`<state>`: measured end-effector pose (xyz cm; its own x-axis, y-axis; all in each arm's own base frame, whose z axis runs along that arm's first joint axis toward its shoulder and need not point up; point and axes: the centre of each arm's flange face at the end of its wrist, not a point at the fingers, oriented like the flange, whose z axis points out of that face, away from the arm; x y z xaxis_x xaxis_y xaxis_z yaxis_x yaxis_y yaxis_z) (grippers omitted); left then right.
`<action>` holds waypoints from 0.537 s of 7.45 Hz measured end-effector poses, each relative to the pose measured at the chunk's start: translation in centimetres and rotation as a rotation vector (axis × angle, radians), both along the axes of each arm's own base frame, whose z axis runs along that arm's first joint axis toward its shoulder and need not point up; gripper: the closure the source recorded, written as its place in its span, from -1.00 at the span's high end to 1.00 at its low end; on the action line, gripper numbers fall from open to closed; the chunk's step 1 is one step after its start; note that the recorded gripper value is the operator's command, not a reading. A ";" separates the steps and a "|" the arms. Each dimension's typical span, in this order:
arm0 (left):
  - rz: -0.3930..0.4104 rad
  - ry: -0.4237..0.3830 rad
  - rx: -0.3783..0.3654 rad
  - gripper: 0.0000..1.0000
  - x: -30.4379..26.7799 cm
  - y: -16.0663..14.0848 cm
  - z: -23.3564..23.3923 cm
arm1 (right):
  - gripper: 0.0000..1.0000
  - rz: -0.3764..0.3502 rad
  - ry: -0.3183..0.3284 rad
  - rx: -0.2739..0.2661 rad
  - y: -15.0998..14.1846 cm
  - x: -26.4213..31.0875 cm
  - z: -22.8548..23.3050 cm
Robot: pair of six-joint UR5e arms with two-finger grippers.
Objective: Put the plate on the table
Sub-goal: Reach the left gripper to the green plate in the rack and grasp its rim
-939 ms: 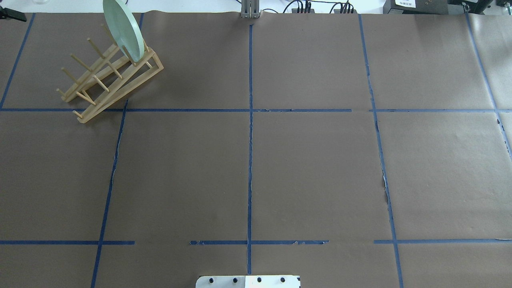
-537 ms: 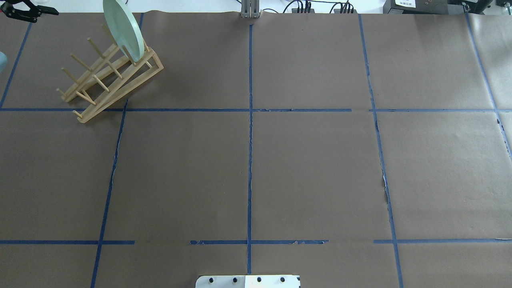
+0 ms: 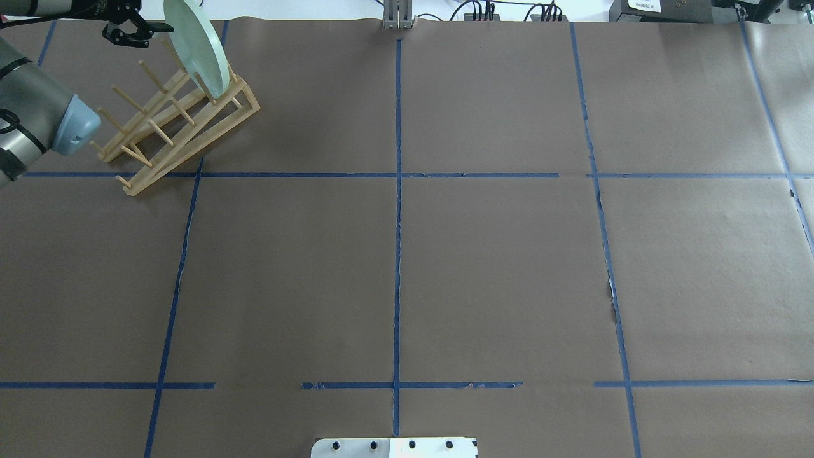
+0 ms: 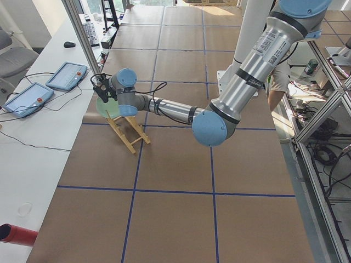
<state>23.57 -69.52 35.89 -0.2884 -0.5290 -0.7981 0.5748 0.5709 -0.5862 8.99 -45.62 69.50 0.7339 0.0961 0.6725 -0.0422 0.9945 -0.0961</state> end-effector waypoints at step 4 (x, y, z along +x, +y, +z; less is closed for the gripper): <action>-0.023 0.009 -0.030 -1.00 0.6 -0.6 0.2 | 1.00 0.000 0.000 0.000 0.0 0.0 0.0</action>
